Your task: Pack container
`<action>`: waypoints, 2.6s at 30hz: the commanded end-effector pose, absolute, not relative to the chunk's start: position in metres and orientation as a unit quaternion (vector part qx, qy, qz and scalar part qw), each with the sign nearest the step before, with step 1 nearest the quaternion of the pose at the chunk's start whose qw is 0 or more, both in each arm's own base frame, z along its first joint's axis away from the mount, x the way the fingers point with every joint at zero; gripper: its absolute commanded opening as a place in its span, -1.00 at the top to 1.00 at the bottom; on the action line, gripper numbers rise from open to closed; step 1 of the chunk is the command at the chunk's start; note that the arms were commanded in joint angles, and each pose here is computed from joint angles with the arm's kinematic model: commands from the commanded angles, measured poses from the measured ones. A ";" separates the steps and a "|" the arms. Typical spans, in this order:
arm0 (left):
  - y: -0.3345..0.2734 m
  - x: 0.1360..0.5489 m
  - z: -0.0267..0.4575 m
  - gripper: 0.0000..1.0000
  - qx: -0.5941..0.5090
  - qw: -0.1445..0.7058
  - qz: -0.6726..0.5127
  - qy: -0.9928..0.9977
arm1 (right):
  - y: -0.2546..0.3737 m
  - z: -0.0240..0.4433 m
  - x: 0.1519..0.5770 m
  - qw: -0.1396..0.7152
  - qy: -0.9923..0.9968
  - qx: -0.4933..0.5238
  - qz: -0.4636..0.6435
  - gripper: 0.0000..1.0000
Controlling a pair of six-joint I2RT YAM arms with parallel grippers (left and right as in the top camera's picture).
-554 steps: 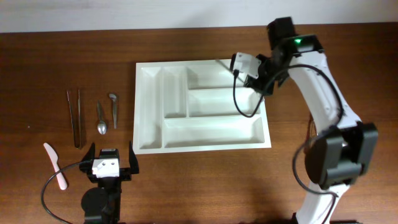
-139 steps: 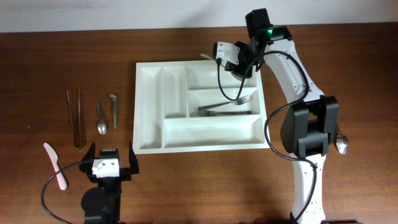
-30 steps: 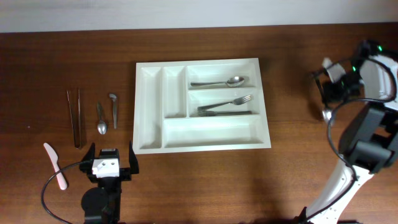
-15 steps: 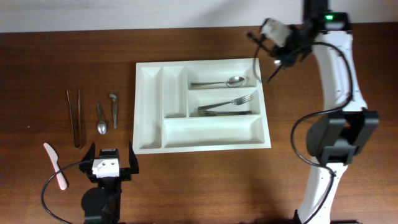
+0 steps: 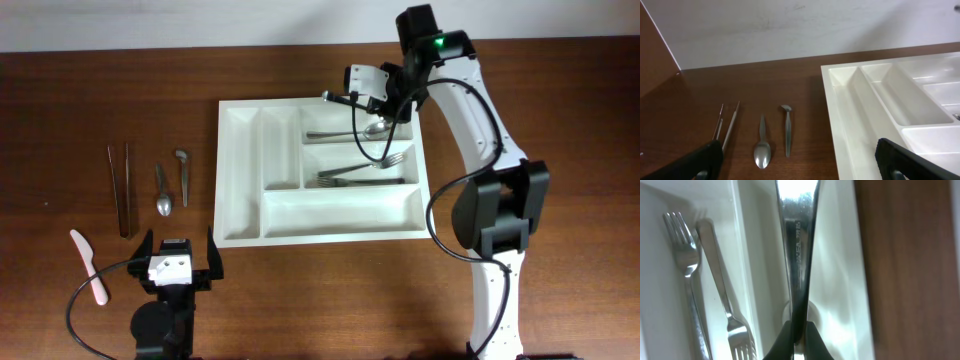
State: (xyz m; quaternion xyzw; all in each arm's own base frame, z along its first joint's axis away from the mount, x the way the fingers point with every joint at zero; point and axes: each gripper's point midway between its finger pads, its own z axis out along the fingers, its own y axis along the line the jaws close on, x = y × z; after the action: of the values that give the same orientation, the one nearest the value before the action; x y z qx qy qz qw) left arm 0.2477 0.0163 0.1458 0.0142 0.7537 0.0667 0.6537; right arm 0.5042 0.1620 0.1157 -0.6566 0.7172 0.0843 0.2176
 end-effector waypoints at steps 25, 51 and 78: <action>0.018 0.248 0.143 -0.99 0.017 0.653 0.075 0.753 | -0.062 0.170 0.562 0.242 0.956 -0.155 -0.064 -0.89; 0.018 0.248 0.144 -0.99 0.017 0.653 0.075 0.753 | -0.116 0.168 0.550 0.236 0.964 -0.106 -0.064 -0.98; 0.041 0.237 0.247 -0.98 -0.113 0.661 0.040 0.741 | -0.116 0.168 0.550 0.236 0.964 -0.106 -0.064 -0.97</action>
State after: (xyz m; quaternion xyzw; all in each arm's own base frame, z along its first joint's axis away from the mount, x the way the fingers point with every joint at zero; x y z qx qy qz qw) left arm 0.2416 0.0246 0.1965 -0.0693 0.7564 0.0226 0.6500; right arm 0.5510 -0.1137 0.1503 -0.1155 0.9668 -0.0621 0.2191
